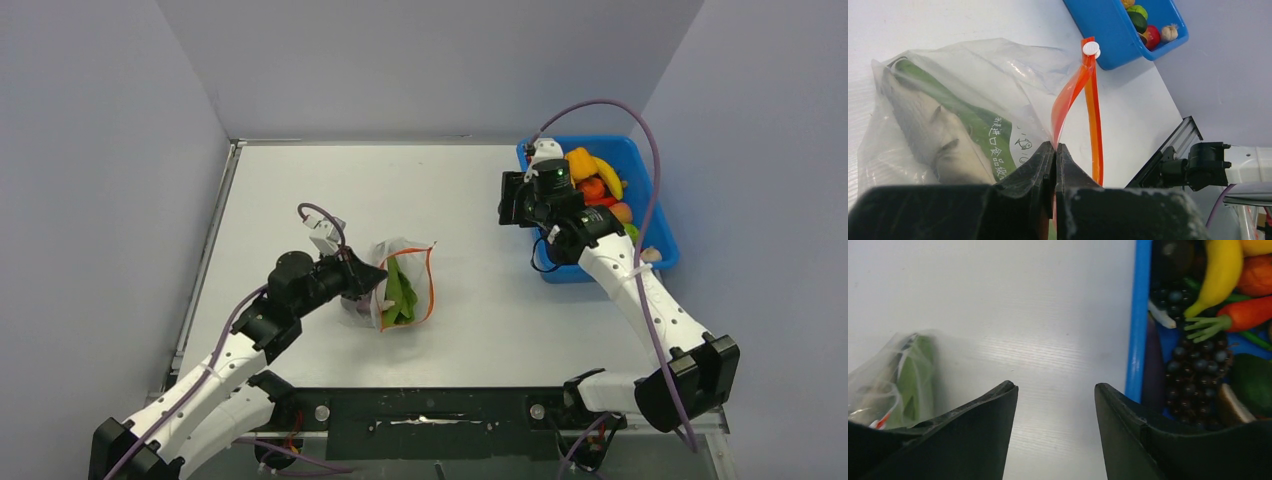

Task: Place the food in the zip-top bag and seal the zipper
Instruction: Pick up the fake fruit from the bin.

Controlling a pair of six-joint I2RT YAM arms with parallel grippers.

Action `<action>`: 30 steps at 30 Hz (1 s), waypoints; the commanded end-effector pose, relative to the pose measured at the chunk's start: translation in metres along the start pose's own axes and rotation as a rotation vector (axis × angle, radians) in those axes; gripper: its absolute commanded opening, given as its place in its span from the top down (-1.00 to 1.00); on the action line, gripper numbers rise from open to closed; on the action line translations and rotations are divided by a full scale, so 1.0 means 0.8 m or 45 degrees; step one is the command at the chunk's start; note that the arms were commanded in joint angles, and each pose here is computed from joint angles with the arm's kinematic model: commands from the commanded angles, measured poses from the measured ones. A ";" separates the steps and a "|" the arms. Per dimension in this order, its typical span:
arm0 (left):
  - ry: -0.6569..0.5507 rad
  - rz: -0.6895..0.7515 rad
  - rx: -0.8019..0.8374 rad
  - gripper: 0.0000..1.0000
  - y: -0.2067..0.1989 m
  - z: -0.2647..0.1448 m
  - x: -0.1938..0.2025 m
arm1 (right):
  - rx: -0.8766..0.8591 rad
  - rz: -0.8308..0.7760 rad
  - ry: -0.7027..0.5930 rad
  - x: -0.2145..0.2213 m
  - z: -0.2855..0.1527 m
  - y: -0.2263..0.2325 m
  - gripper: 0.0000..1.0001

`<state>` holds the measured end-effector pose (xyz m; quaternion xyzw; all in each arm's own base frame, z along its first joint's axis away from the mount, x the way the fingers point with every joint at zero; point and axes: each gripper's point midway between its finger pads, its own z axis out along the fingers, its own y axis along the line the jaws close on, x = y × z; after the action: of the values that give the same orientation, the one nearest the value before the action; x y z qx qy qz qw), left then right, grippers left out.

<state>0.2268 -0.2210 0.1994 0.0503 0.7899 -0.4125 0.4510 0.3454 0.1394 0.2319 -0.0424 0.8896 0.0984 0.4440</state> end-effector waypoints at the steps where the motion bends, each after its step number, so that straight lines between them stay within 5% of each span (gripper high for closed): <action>1: -0.055 0.050 0.078 1.00 -0.017 -0.004 -0.013 | 0.264 -0.119 -0.074 -0.032 -0.010 -0.062 -0.16; 15: -0.011 0.099 0.133 1.00 -0.031 -0.008 -0.013 | 0.634 -0.098 -0.035 -0.053 0.052 -0.203 -0.01; 30: -0.022 0.080 0.179 1.00 -0.039 -0.013 -0.012 | 0.529 -0.037 0.054 -0.032 0.140 -0.267 -0.17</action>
<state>0.2130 -0.2250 0.1939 0.0886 0.7888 -0.4237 0.4363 0.4521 -0.0449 0.1334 0.0420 0.9184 -0.1176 0.3755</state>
